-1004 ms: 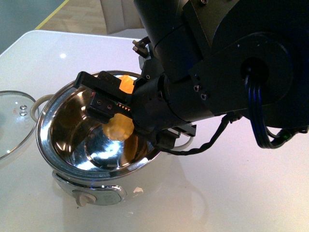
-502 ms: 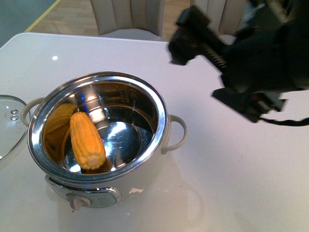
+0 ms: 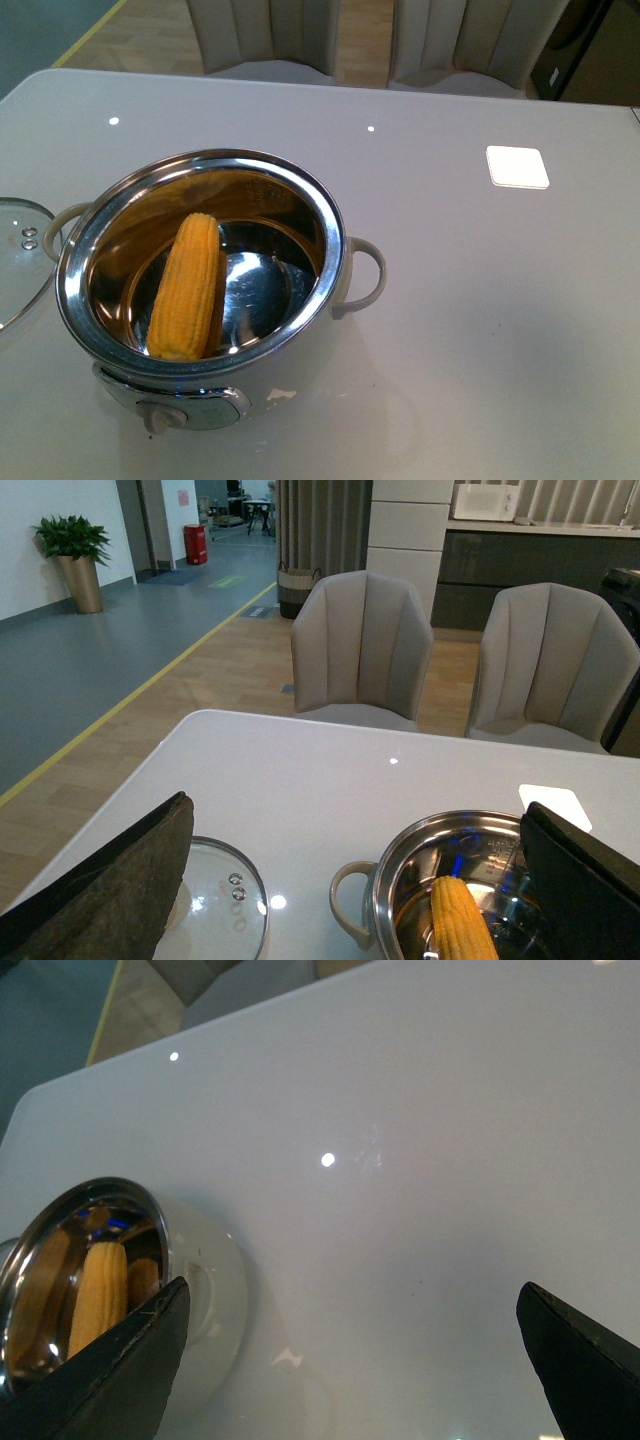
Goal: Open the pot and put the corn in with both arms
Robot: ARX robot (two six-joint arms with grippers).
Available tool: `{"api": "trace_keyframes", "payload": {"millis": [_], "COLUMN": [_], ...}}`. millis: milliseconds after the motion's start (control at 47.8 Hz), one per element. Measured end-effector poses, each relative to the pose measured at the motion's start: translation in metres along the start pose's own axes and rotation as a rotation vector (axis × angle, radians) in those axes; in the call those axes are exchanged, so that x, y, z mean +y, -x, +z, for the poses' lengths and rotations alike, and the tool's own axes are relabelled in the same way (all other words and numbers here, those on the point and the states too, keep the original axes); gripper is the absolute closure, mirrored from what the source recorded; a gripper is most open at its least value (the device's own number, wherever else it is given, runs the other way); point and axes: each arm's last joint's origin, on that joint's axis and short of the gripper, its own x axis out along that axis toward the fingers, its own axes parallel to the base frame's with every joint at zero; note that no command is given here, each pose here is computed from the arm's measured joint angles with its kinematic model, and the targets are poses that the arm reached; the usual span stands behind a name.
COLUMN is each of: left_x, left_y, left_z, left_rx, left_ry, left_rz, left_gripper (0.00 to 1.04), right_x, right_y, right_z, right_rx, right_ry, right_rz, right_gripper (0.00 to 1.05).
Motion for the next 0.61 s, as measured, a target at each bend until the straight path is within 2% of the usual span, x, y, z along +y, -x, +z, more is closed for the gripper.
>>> {"api": "trace_keyframes", "payload": {"millis": [167, 418, 460, 523, 607], "left_x": [0.000, 0.000, 0.000, 0.000, 0.000], "left_y": [0.000, 0.000, 0.000, 0.000, 0.000], "left_z": [0.000, 0.000, 0.000, 0.000, 0.000], "left_rx": [0.000, 0.000, 0.000, 0.000, 0.000], "left_ry": [0.000, 0.000, 0.000, 0.000, 0.000], "left_rz": [0.000, 0.000, 0.000, 0.000, 0.000], "left_gripper": [0.07, 0.07, 0.07, 0.07, 0.07], "right_x": [-0.001, -0.002, -0.003, -0.009, -0.012], "right_y": [0.022, 0.022, 0.020, 0.021, 0.025], "right_z": [-0.001, -0.002, -0.003, -0.010, -0.011], "right_rx": [-0.073, -0.074, -0.177, -0.394, -0.481], "right_ry": [0.055, 0.075, 0.128, 0.234, 0.278], "right_rz": [0.026, 0.020, -0.014, -0.050, -0.051], "right_gripper": [0.09, 0.09, 0.14, 0.28, 0.38]}}
